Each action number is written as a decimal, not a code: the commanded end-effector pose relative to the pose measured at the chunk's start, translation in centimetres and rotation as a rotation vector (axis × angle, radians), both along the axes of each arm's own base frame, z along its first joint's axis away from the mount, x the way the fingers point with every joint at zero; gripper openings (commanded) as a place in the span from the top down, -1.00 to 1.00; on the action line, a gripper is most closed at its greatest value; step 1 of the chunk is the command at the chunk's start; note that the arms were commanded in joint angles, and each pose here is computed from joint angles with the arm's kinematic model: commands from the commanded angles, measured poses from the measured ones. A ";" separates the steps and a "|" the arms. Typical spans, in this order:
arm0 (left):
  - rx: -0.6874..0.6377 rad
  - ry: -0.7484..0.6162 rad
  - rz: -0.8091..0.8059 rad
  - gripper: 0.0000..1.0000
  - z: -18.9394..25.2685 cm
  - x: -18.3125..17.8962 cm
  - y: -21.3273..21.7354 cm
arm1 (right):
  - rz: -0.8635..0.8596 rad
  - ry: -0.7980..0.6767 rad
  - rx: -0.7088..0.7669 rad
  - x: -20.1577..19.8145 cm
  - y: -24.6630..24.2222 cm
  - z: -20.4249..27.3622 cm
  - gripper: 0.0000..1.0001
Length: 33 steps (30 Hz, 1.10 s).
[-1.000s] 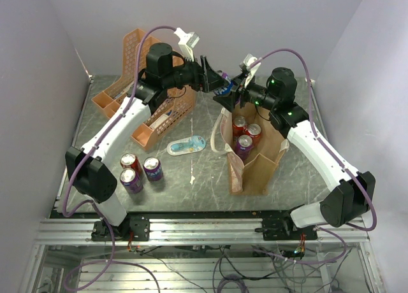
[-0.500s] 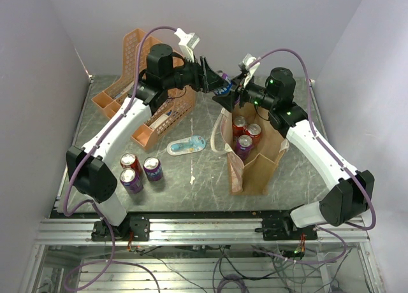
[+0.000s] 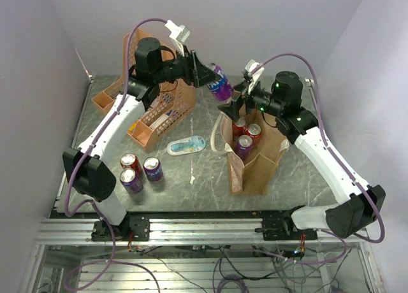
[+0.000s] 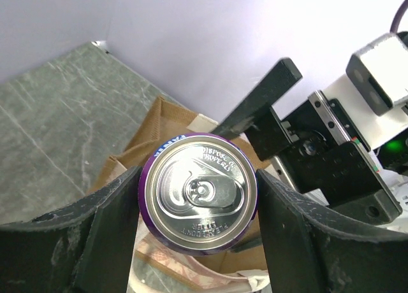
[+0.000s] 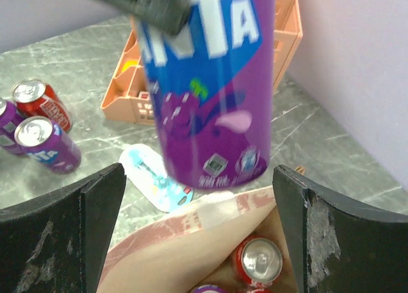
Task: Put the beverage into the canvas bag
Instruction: Pick up the drink from the canvas bag, then move the canvas bag to the center of the board.
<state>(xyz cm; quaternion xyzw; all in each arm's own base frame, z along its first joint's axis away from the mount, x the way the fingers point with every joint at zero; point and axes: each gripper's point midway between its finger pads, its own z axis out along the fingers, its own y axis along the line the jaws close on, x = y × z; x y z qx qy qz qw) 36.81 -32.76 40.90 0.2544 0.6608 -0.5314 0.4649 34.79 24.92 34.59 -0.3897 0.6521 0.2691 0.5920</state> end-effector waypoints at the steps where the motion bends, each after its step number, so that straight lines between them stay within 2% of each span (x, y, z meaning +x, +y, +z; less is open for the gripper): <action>1: -0.083 -0.242 0.006 0.86 7.4 -1.2 2.2 | 0.003 0.047 -0.046 -1.9 -1.1 -0.5 -0.93; 4: -0.049 -0.255 0.095 0.86 7.7 0.3 4.1 | 0.030 0.139 -0.083 -3.5 -0.8 -2.0 -0.83; 9: 0.031 -0.326 0.233 0.86 8.0 2.2 6.9 | 0.028 0.276 -0.180 -6.3 0.1 -4.6 -0.82; 17: 0.071 -0.335 0.251 0.86 6.9 2.1 7.6 | -0.124 0.372 -0.245 -6.9 -0.4 -7.6 -0.78; 22: 0.079 -0.327 0.250 0.86 6.4 1.7 7.8 | -0.160 0.413 -0.253 -7.6 -0.5 -9.0 -0.63; 27: 0.080 -0.326 0.248 0.86 6.3 1.4 7.9 | -0.124 0.470 -0.241 -8.2 0.7 -10.0 -0.46; 33: 0.070 -0.309 0.236 0.86 6.0 1.1 7.7 | -0.127 0.517 -0.238 -8.3 1.1 -11.0 -0.10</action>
